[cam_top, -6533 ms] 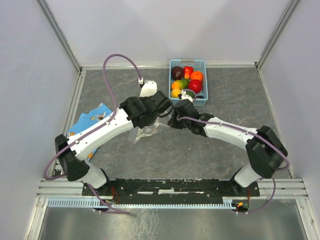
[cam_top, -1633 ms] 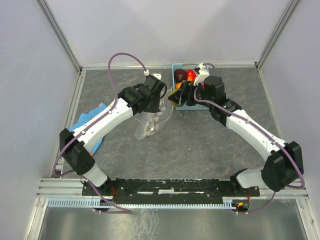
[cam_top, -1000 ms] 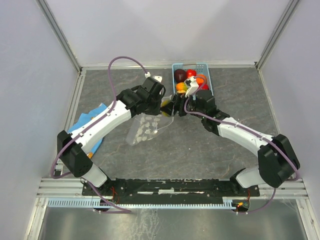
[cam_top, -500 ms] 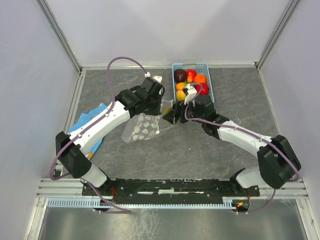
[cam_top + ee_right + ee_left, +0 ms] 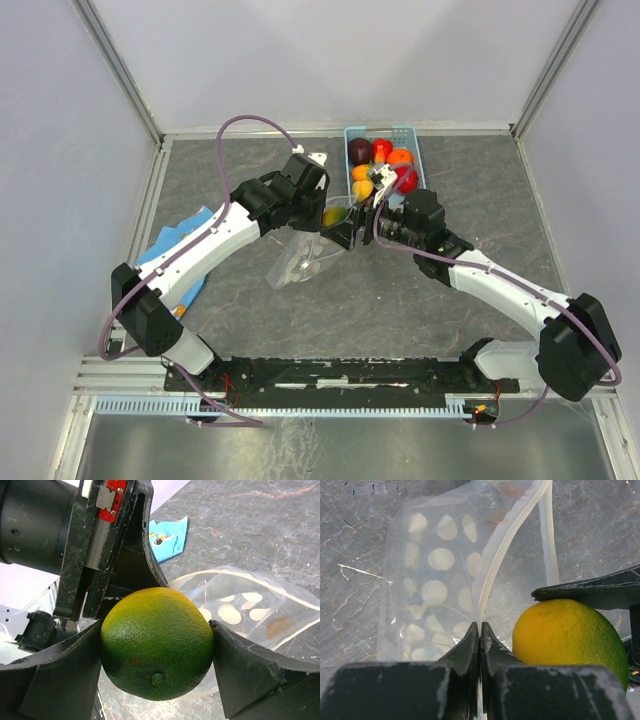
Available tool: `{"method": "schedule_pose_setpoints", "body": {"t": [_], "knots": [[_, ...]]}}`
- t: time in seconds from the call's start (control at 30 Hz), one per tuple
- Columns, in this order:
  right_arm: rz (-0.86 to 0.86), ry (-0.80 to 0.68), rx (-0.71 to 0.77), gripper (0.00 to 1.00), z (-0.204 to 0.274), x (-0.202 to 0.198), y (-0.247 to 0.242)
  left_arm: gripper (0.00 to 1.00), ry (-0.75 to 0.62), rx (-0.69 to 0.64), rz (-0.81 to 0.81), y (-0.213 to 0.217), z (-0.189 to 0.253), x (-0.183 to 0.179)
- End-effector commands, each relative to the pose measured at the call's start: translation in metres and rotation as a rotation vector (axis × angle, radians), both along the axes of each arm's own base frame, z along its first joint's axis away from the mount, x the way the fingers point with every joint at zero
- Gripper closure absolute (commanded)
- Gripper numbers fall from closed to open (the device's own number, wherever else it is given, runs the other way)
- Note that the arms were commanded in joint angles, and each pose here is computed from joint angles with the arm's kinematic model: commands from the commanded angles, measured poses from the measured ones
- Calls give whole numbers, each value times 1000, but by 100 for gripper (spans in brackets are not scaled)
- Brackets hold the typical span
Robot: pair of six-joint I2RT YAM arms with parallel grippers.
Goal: Place the food in the zip-top bag and seal the zipper
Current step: Place the fake fruit in the zipper food storage bag.
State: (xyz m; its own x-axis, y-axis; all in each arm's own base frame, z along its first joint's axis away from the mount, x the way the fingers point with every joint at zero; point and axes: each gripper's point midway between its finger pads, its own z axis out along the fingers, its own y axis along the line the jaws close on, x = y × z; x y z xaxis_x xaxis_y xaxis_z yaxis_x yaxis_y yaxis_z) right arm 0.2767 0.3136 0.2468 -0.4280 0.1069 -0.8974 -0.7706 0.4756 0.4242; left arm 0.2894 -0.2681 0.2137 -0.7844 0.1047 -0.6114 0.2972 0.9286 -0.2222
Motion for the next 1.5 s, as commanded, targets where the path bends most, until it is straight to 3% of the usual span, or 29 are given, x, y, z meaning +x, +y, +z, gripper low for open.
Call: {"method": "schedule_pose_setpoints", "body": {"t": [0.0,0.3,0.73,0.87,1.03,1.27,1.47], "knots": [[33,-75,27,21,10,-2,5,97,-50,-108,-66,-14,32,-5],[-29,15,-90,19,-51,12,1,97,-51,-165,-103,-21,44,-15],[-127,136,-126,5,-70,26,-1,97,-35,-252,-153,-42,50,-28],[-175,154,-162,0,-74,28,-11,97,-78,-202,-98,-27,53,-21],[-214,199,-239,1,-85,28,-21,97,-123,-122,-24,-5,55,-13],[-184,211,-206,1,-62,25,-14,97,-144,-90,-5,6,50,-13],[-241,209,-368,1,-75,32,-34,97,-220,36,53,38,61,-6]]}}
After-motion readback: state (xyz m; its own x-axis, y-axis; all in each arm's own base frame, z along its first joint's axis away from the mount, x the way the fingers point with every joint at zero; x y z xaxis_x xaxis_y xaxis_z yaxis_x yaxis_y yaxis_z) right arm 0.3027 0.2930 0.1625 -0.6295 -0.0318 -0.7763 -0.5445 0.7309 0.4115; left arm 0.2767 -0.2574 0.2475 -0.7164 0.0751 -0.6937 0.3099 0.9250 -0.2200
